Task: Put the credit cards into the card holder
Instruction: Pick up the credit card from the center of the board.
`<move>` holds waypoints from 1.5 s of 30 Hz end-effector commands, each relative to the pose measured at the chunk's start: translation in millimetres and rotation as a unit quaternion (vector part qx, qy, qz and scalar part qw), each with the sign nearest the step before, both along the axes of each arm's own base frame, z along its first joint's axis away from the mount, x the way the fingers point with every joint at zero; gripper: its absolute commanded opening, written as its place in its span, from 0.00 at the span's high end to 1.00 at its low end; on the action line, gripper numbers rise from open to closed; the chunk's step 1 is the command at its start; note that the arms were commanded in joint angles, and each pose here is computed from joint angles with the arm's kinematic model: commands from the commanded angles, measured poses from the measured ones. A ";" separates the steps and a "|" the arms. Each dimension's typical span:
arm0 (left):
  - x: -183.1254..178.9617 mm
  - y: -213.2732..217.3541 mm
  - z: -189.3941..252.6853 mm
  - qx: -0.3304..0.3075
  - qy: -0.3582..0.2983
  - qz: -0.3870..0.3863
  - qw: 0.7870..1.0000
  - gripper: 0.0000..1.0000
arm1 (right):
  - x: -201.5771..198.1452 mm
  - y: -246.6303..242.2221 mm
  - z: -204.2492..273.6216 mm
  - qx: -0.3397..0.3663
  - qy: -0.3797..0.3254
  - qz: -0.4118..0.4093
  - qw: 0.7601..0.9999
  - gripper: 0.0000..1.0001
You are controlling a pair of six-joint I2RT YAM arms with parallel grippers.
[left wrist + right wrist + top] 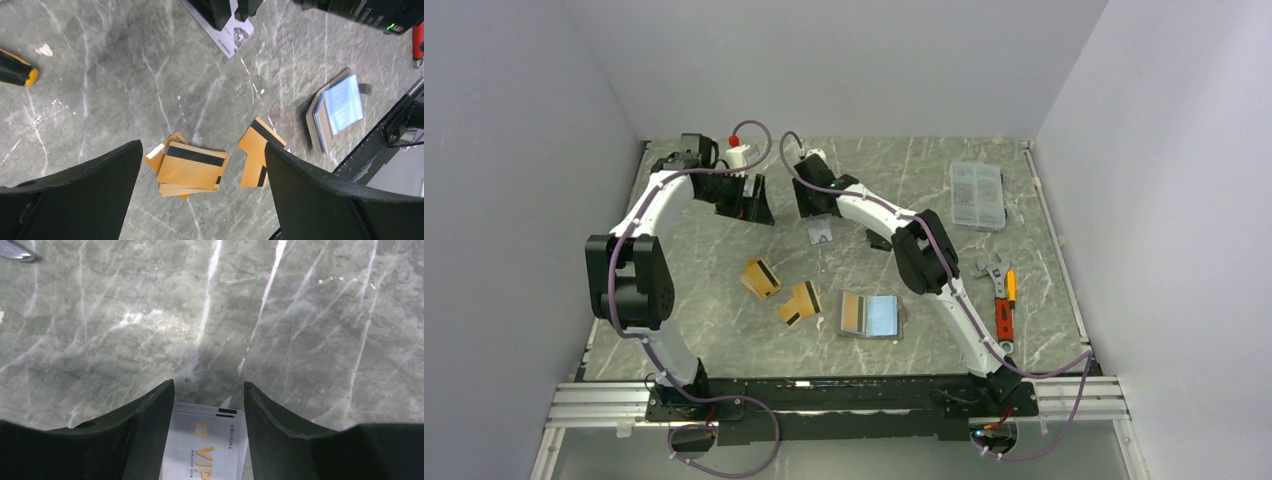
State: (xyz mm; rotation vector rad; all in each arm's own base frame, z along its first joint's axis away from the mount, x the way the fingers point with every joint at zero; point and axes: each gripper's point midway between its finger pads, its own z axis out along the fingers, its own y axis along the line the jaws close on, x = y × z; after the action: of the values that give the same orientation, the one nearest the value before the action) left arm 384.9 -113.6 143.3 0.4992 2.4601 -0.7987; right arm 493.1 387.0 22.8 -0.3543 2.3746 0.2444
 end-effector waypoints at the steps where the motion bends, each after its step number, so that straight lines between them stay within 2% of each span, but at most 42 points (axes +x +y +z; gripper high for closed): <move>1: -9.8 4.2 17.7 0.008 -0.031 -0.013 0.999 0.01 | -22.7 -21.3 -16.0 -0.023 0.041 -0.022 0.999 0.45; 12: -30.7 7.2 27.8 0.017 -0.046 -0.020 0.999 0.01 | -83.8 -39.5 -34.1 -0.015 0.082 -0.042 0.996 0.48; 20: -41.9 7.7 23.3 0.019 -0.041 -0.024 0.999 0.01 | -122.6 -52.2 -49.5 0.002 0.125 -0.090 0.988 0.52; 26: -48.0 8.7 14.1 0.023 -0.034 -0.031 0.999 0.01 | -128.9 -58.0 -42.3 0.027 0.128 -0.120 0.984 0.48; 32: -44.6 8.0 12.2 0.029 -0.040 -0.032 0.998 0.01 | -100.4 -61.7 -11.5 0.086 0.132 -0.125 0.980 0.44; 38: -35.7 -5.5 -9.3 0.094 -0.068 -0.059 0.991 0.01 | -96.7 -76.9 7.7 0.122 0.137 -0.120 0.976 0.42; 45: -6.7 -27.5 -38.1 0.186 -0.110 -0.113 0.970 0.01 | -127.6 -72.6 3.2 0.233 0.185 -0.076 0.952 0.45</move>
State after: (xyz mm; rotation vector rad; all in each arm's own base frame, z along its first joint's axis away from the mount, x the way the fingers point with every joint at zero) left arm 346.3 -140.5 115.2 0.8613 2.4345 -0.5296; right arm 393.7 303.1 28.0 0.1202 2.5532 0.6109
